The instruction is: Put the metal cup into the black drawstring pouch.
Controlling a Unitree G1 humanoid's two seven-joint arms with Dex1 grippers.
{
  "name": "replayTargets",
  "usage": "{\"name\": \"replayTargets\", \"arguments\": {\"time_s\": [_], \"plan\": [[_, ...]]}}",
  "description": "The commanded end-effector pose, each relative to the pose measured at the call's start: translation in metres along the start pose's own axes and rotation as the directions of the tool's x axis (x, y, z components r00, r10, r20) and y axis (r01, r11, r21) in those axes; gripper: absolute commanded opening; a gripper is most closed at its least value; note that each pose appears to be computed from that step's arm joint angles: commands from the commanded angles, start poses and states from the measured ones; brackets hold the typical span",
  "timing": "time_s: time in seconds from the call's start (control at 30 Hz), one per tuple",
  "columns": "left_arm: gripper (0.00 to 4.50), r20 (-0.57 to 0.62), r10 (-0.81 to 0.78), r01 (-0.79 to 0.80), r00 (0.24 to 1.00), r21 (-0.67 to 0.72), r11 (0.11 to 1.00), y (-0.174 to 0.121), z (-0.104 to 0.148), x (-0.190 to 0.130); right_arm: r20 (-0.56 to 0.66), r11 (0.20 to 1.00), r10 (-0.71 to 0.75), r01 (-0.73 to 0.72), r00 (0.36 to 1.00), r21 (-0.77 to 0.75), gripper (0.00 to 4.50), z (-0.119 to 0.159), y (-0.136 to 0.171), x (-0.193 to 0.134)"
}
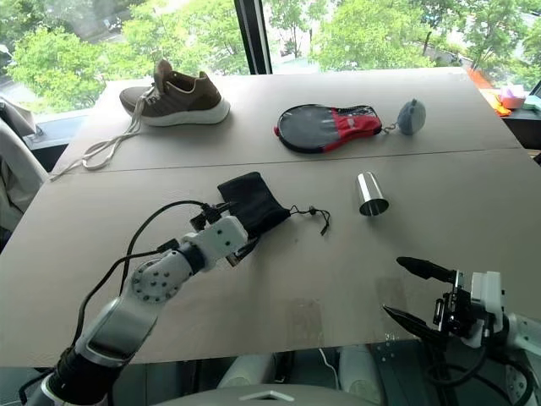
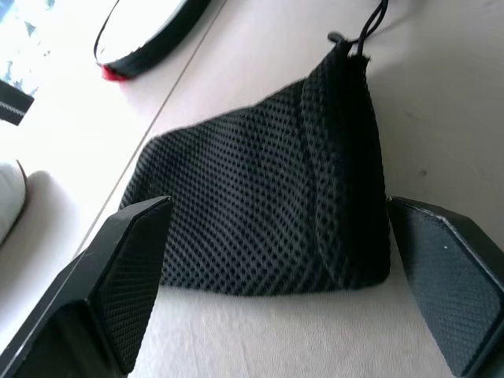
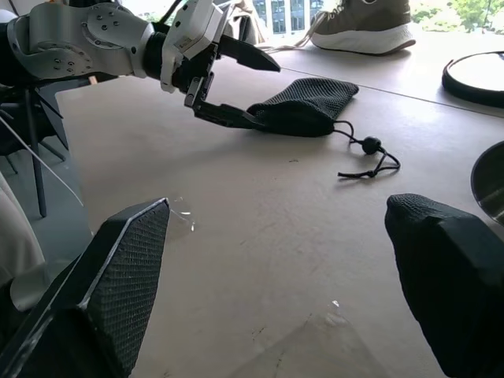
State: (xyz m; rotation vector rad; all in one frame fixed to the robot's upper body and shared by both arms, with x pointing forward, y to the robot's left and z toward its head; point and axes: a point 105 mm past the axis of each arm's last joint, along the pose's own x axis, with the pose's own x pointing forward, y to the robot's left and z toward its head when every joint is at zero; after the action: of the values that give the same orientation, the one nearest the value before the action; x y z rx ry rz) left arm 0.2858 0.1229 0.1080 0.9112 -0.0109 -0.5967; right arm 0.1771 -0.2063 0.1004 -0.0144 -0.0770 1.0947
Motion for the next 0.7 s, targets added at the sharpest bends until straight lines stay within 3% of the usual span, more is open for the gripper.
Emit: {"name": "replayTargets", "arguments": {"time_s": [0.03, 0.47, 0.7], "plan": [[4.5, 0.032, 0.08, -0.083, 0.996, 0.101, 0.991, 0.008, 0.003, -0.004, 0.01, 0.999, -0.016, 0.017, 1.0, -0.041, 4.44, 0.005, -0.001, -0.003], [4.5, 0.025, 0.247, -0.248, 0.969, 0.161, 0.955, 0.013, -0.012, -0.004, 0.005, 0.999, -0.029, 0.03, 1.0, -0.03, 4.44, 0.001, 0.0, -0.004], [4.5, 0.007, 0.316, -0.316, 0.949, 0.049, 0.948, 0.023, -0.015, 0.009, 0.006, 0.999, -0.044, 0.044, 0.999, -0.03, 4.44, 0.0, 0.002, -0.004]]}}
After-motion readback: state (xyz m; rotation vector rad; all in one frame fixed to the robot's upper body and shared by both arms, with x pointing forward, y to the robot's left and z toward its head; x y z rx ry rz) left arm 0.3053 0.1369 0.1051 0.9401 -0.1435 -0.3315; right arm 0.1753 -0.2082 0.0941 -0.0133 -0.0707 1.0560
